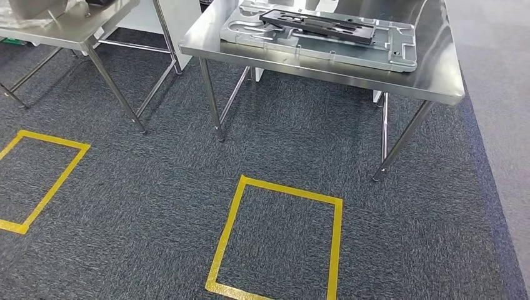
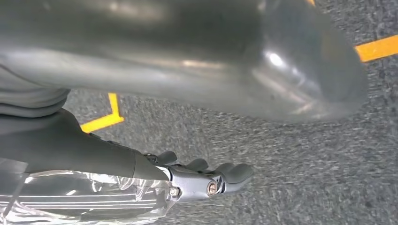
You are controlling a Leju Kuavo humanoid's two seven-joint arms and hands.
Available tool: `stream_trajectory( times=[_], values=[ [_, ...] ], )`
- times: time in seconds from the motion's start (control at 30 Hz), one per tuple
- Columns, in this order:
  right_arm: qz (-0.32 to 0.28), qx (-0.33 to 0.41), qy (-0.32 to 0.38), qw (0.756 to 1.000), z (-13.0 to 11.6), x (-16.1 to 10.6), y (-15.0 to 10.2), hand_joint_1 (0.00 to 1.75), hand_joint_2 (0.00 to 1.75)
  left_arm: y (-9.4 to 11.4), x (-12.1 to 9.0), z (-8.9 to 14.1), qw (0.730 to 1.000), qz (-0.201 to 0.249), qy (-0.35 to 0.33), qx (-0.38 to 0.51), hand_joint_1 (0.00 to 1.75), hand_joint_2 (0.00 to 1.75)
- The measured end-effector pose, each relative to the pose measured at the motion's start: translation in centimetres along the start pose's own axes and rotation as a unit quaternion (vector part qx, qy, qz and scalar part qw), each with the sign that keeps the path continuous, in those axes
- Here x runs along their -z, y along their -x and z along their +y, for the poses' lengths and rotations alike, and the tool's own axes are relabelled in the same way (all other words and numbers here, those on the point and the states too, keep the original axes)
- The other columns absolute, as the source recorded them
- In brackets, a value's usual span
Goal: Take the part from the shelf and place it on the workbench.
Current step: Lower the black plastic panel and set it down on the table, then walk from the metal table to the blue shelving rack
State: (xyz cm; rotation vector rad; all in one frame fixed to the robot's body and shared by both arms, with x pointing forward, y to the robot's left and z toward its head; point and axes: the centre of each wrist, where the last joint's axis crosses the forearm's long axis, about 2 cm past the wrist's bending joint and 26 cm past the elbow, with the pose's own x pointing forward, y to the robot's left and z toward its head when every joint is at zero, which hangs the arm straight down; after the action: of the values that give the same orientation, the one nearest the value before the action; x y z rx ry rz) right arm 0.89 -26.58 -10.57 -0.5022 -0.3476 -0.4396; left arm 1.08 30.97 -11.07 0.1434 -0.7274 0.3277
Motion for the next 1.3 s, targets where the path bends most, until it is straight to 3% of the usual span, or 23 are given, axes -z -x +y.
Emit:
stream_trajectory(
  times=[0.33,1.3],
  values=[
    [0.017,-0.028,-0.018,0.999,0.2,-0.2,0.5,0.0,0.0,0.3,-0.3,0.2,1.0,0.011,-0.002,0.011,0.0,0.0],
    [0.039,-0.016,-0.023,0.999,0.1,-0.4,1.1,0.0,0.0,0.5,-0.4,0.0,1.0,0.021,0.005,0.016,0.0,0.0]
  ],
)
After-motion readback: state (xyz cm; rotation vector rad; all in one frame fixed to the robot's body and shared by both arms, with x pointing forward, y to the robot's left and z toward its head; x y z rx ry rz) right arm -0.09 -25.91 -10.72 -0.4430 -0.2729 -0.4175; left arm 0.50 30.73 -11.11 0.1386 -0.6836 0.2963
